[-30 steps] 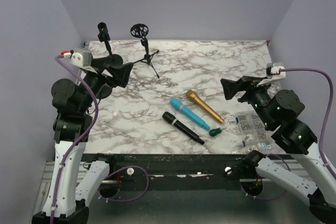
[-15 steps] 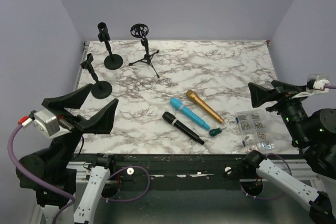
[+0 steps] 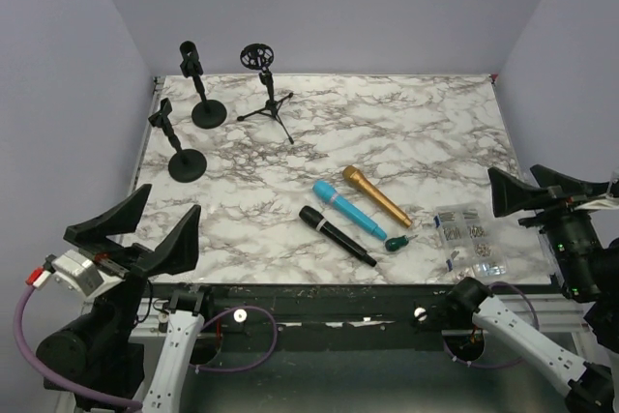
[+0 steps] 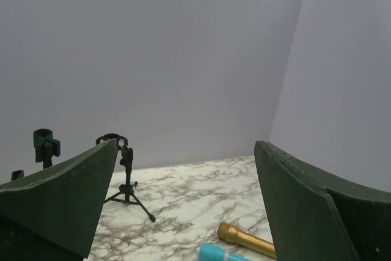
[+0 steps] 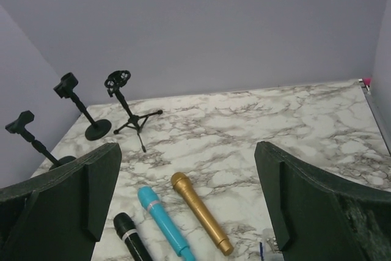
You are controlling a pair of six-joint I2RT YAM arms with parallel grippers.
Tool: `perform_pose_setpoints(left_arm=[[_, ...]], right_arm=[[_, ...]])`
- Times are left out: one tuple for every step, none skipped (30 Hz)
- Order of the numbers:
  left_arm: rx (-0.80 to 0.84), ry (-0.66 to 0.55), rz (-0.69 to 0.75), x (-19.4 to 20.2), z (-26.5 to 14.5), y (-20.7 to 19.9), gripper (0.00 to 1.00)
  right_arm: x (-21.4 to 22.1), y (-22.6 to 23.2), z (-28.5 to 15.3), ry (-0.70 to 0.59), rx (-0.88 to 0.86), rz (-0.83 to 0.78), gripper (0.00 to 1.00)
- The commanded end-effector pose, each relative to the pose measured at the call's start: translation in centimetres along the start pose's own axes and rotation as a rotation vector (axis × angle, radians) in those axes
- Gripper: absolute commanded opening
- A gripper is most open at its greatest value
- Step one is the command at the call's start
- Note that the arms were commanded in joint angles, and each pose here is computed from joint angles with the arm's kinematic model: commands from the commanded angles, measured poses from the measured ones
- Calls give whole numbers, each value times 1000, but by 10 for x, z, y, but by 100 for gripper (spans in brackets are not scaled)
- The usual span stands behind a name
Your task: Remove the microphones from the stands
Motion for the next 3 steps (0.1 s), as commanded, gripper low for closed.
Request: perform_pose_setpoints(left_arm=[[-47, 39, -26, 17, 4, 9, 99], [-49, 43, -31, 18, 5, 10, 99], [-45, 44, -33, 19, 5, 10, 99]], right_arm=[[12, -2, -7, 28, -41, -6, 100], [11, -5, -7, 12, 6, 32, 100], [10, -9, -8, -1, 39, 51, 100]])
Point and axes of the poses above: each gripper's point midway between its finger pads, its own z axis out along the fingers, its own y axis along the line the jaws close on, x = y × z, the point moved 7 cm from there along -z, back along the fingers, and after that the axes turned 2 degrees about z, right-handed, at the moved point
